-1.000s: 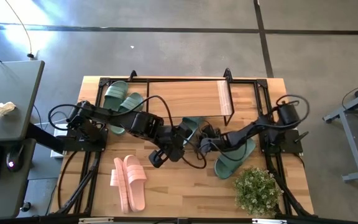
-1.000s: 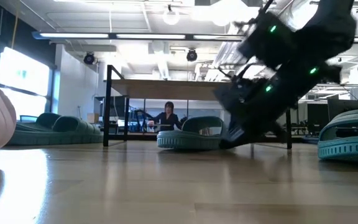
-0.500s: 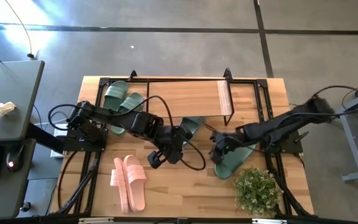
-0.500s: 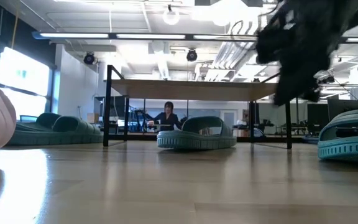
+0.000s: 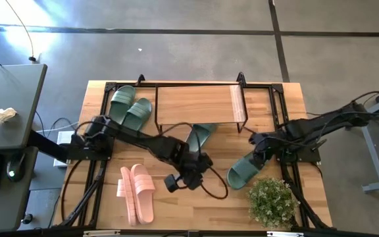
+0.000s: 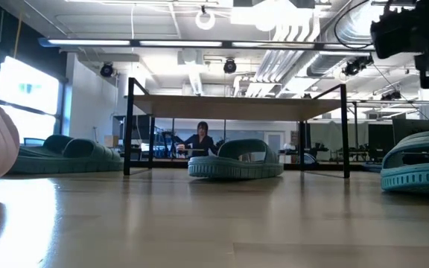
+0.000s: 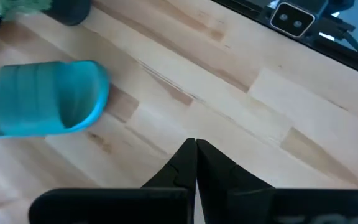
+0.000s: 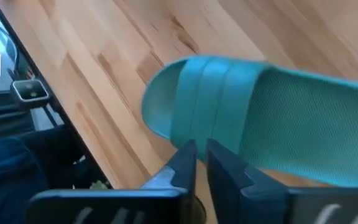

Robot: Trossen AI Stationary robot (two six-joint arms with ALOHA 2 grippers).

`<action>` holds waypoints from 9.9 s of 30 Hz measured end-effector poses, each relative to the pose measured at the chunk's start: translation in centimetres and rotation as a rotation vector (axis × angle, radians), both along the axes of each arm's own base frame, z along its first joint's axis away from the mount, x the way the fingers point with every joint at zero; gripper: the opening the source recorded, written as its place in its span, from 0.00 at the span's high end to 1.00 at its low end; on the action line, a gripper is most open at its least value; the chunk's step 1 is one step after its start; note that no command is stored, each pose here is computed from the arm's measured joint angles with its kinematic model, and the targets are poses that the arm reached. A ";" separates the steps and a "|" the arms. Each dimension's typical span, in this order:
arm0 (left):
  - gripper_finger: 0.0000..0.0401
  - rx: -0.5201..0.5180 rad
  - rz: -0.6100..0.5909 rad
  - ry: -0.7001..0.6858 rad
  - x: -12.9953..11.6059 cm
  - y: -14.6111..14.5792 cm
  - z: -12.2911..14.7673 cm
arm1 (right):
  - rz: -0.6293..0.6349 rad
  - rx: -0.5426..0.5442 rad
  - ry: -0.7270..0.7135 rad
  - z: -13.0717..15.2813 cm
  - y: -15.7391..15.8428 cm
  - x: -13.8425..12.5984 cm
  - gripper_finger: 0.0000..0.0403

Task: Pick and place slides into the shelf
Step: Put the green slide under the shelf

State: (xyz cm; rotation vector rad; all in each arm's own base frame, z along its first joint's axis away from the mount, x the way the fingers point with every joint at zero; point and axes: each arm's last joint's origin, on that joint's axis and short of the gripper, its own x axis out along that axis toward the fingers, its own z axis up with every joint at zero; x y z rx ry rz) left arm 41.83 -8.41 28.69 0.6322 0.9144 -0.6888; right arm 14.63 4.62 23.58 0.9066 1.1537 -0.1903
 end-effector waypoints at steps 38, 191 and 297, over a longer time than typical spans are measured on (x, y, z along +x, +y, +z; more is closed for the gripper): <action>1.00 -0.003 0.022 0.040 0.7 -0.3 -1.6 | -0.055 0.183 -0.018 -6.9 -0.9 0.7 0.76; 1.00 -0.046 -0.308 0.279 -7.5 -9.4 1.5 | -0.840 0.119 -0.315 -4.8 15.8 12.7 0.70; 1.00 0.182 0.696 0.033 5.5 0.3 -12.0 | 0.411 -0.225 0.072 -6.5 12.3 12.1 1.00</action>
